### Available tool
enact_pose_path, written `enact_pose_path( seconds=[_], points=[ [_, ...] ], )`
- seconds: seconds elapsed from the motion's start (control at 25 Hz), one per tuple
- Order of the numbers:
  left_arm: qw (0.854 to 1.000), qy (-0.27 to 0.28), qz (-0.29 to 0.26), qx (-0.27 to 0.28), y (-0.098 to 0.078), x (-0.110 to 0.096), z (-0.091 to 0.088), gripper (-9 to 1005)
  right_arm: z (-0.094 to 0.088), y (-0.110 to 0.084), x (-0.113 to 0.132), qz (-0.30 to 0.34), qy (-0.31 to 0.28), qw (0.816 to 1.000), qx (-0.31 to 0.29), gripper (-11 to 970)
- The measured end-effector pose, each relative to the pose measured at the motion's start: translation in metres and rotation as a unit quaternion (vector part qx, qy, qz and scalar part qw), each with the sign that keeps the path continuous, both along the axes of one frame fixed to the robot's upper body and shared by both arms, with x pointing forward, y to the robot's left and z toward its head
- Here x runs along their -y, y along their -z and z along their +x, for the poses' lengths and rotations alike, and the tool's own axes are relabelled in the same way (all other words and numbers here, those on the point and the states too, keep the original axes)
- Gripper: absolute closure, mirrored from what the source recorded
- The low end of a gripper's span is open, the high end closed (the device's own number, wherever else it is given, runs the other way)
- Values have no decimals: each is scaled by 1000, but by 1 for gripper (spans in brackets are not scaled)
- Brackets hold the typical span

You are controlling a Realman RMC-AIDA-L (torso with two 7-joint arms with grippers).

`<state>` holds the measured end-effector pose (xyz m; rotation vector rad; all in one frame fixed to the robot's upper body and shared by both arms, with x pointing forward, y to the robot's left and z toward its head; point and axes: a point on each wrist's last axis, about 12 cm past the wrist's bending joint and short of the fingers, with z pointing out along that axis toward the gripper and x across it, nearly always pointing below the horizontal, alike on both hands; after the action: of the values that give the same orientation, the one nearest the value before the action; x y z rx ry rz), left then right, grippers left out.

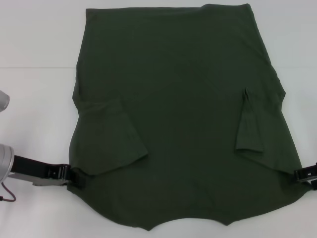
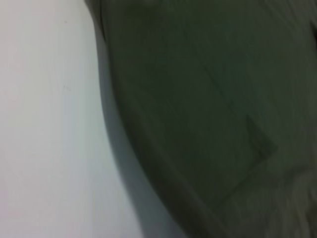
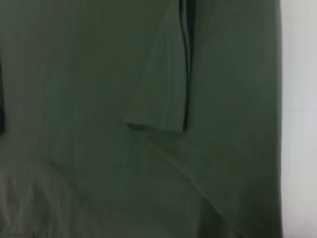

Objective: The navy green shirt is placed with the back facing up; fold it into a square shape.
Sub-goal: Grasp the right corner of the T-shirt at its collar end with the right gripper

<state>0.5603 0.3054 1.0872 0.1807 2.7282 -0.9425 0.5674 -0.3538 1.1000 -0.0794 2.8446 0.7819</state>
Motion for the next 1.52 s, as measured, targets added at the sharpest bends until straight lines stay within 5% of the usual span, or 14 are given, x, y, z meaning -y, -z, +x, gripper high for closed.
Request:
enact_pose_path(
  seconds=[1.0,1.44,1.52],
  points=[
    [1000,1,-2,-3,1,1,-2,955,11,-1,-26,11,-24,1000,10,78],
    [1000,3,-5,-1,0,2,-1,954,11,0,-27,3,-31,999,8,280],
    [1000,2,-8,0,0,3,-1,954,11,0,-27,3,-31,999,8,379]
  ],
)
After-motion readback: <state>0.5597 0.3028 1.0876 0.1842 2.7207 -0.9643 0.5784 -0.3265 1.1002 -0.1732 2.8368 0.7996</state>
